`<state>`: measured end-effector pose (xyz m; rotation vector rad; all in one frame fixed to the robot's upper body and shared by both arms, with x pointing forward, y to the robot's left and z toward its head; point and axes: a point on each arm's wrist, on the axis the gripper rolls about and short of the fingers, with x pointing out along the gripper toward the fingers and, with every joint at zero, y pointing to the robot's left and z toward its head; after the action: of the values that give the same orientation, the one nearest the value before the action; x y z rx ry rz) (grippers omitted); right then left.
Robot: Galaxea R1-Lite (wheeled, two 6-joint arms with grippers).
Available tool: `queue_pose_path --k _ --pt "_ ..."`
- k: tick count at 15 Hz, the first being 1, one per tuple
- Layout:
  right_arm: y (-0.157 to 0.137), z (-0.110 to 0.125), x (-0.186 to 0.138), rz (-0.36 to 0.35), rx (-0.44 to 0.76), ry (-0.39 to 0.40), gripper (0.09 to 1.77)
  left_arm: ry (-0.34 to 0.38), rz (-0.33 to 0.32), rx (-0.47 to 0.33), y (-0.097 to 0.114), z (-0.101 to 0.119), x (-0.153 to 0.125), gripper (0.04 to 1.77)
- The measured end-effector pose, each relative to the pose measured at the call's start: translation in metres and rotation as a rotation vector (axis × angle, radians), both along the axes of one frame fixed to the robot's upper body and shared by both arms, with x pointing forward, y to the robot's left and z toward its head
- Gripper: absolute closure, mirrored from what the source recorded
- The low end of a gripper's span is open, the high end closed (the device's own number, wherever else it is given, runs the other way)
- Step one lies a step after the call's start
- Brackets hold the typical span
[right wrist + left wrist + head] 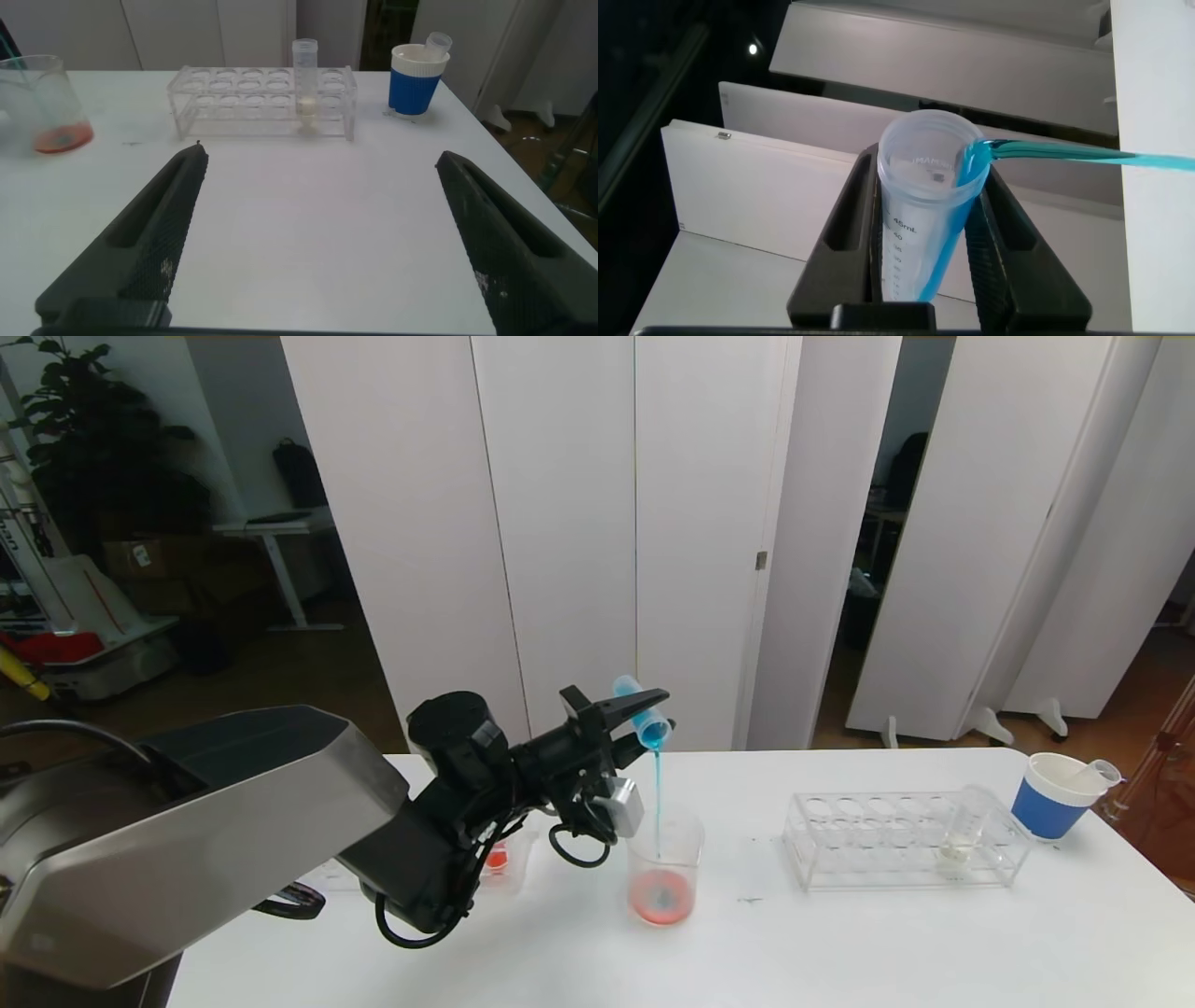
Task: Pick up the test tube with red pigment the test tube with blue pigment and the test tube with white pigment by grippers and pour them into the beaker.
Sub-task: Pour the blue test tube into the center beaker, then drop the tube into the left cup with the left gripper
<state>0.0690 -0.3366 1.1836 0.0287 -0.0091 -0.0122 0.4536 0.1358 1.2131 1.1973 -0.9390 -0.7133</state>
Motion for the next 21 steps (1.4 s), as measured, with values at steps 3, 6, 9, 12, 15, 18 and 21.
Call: queue_pose_path --k 3,6,9,12,15,18,21 --pt "0.0 0.0 0.0 0.0 0.0 0.0 0.11 -0.007 0.0 -0.001 -0.0003 0.001 0.0007 1.22" --pt "0.0 0.0 0.0 0.0 0.0 0.0 0.11 -0.016 0.002 0.0 -0.0007 0.0014 0.0014 1.22" --pt "0.0 0.0 0.0 0.0 0.0 0.0 0.11 -0.031 -0.002 0.002 -0.0018 0.0032 0.0017 1.22" --pt "0.0 0.0001 0.0 0.0 0.0 0.0 0.11 -0.038 -0.018 0.005 -0.0024 0.0039 0.0016 1.22" --pt "0.0 0.0001 0.0 0.0 0.0 0.0 0.11 -0.043 -0.033 0.006 -0.003 0.0046 0.0017 1.22" --pt "0.0 0.0001 0.0 0.0 0.0 0.0 0.11 -0.048 -0.035 0.004 -0.0033 0.0057 0.0023 1.22" --pt "0.0 0.0001 0.0 0.0 0.0 0.0 0.11 -0.05 -0.036 0.004 -0.0036 0.0058 0.0028 1.22"
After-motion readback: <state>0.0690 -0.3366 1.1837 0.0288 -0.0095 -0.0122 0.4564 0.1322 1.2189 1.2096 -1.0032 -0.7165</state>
